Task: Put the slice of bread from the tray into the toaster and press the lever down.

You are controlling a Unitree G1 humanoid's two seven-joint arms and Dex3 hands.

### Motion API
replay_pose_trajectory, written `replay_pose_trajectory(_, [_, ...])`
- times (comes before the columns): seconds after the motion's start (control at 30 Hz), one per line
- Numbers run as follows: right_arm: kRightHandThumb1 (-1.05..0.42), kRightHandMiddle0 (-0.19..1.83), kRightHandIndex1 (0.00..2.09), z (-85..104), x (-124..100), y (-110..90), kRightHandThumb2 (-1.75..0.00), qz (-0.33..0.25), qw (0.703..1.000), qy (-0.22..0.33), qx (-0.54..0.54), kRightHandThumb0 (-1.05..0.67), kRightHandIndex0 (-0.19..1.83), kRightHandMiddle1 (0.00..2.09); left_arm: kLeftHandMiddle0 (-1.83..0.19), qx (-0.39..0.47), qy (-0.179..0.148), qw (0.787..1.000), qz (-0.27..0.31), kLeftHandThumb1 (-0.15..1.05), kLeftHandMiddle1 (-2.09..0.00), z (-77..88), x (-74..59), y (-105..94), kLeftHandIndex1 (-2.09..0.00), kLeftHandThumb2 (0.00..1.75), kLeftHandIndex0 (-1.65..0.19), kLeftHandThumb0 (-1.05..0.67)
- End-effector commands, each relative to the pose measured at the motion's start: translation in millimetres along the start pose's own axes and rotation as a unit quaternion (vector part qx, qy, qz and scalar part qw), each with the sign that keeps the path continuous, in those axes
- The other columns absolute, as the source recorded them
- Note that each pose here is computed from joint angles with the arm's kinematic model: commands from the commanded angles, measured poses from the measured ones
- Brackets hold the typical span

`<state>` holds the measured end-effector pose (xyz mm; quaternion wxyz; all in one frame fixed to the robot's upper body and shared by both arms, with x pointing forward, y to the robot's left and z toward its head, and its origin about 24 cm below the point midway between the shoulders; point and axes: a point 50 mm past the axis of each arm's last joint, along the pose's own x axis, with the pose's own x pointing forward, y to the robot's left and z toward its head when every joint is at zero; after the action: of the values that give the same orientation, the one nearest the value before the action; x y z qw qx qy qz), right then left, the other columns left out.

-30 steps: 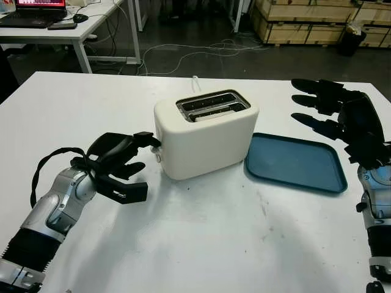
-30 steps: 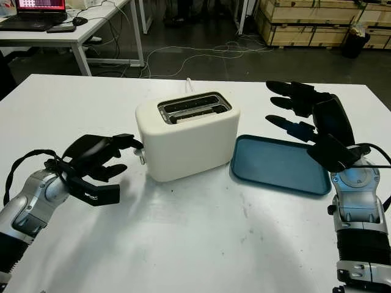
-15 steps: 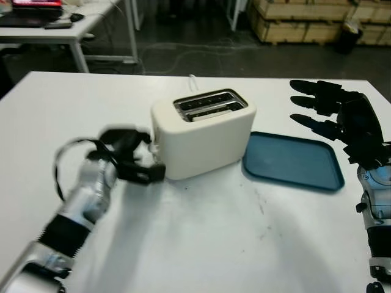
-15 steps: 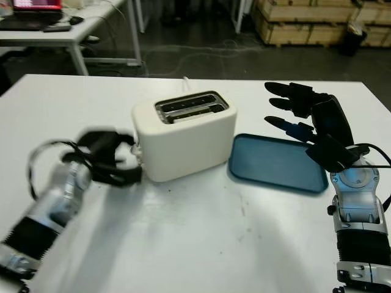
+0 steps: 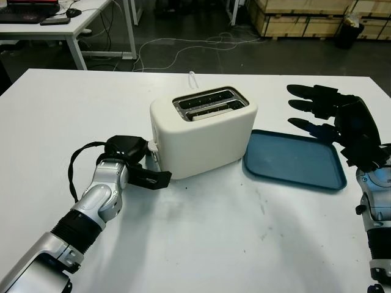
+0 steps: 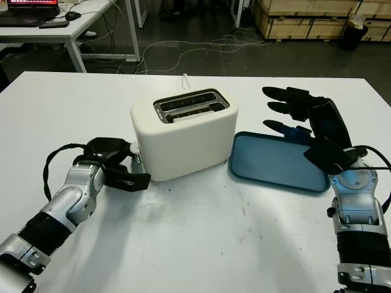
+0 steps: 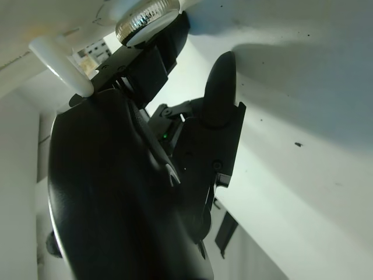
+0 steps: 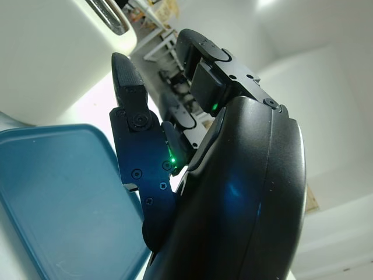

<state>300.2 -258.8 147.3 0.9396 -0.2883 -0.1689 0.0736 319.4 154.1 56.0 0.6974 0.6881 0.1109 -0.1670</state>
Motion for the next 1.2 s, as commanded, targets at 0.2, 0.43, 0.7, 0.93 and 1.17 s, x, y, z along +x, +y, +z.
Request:
replay_pose_trajectory(0.2, [-0.92,0.68,0.0,3.0,1,1,0.0,0.001,1.0,-0.012,0.001,-0.3,0.73,0.0,-0.9,-0.046,-0.046,0.994,-0.088,0.92,-1.38,9.7,-24.0,-47.6,-0.53,0.1,-1.21,-0.11])
replay_pose_trajectory(0.43, [-0.9,0.67,0.0,2.6,3,0,0.0,-0.001,1.0,-0.009,-0.004,-0.29,0.73,0.0,-0.74,-0.119,-0.033,0.988,0.09,0.88,-1.15,-28.3,-39.8,7.5,-0.5,0.01,-0.85,-0.33])
replay_pose_trajectory(0.7, [-0.88,0.67,0.0,-1.0,4,0,0.0,-0.001,1.0,0.004,-0.003,-0.32,0.73,0.0,-0.62,-0.13,0.0,0.976,0.173,0.87,-1.26,-57.0,-58.0,42.1,-0.5,0.01,-0.79,-0.42])
replay_pose_trajectory(0.93, [-0.83,0.67,0.0,-4.9,8,0,0.0,0.01,1.0,0.024,-0.01,-0.32,0.74,0.0,-0.59,-0.095,0.008,0.978,0.184,0.86,-1.34,-67.9,-74.0,68.4,-0.63,0.0,-0.76,-0.45])
replay_pose_trajectory(1.17, [-0.79,0.64,0.0,-2.0,16,-1,0.0,0.031,0.998,0.035,-0.03,-0.29,0.71,0.0,-0.57,-0.099,-0.052,0.96,0.257,0.81,-1.4,-65.1,-88.4,94.6,-0.78,0.01,-0.67,-0.52])
